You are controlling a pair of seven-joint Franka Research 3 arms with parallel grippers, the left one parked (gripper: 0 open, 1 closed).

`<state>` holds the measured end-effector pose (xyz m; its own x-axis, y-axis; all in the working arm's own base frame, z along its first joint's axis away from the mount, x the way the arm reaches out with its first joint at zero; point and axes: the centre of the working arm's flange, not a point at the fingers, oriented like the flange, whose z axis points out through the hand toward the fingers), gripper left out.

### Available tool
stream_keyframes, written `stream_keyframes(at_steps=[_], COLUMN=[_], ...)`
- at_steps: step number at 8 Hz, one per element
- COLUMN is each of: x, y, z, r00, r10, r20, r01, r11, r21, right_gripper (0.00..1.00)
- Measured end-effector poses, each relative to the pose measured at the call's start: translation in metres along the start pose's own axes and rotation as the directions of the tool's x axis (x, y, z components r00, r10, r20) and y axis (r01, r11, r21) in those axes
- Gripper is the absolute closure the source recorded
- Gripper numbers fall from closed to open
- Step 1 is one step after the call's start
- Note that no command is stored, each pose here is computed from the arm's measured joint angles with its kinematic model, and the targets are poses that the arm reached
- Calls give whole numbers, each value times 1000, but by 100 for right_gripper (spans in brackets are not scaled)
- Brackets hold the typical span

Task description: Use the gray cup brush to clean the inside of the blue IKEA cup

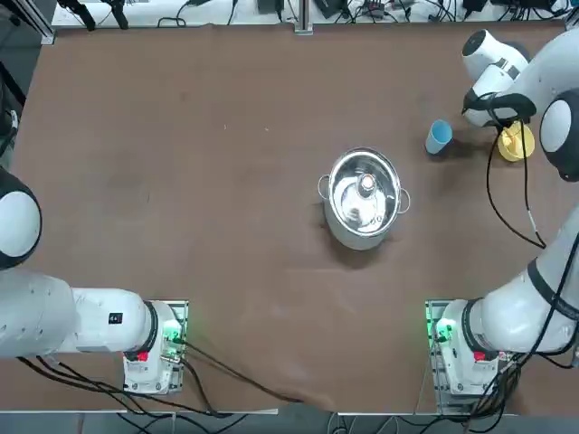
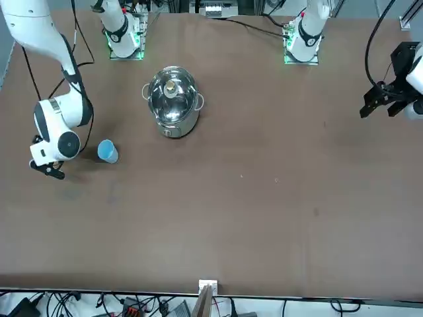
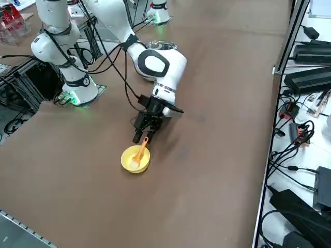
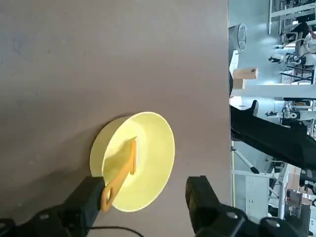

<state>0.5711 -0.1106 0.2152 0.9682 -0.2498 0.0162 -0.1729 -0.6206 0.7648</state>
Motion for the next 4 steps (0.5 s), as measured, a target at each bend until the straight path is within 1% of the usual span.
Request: stream_keyframes(at_steps=[2, 3, 4], x=[5, 8, 14], y=[1, 0, 0], z=[-6, -13, -24], r00=[1000, 1000, 1000], r10=[4, 5, 4], r20=[-12, -14, -1], r01=[-4, -5, -4], r11=[1000, 1000, 998], r21=[6, 23, 67], right_gripper=[0, 0, 0])
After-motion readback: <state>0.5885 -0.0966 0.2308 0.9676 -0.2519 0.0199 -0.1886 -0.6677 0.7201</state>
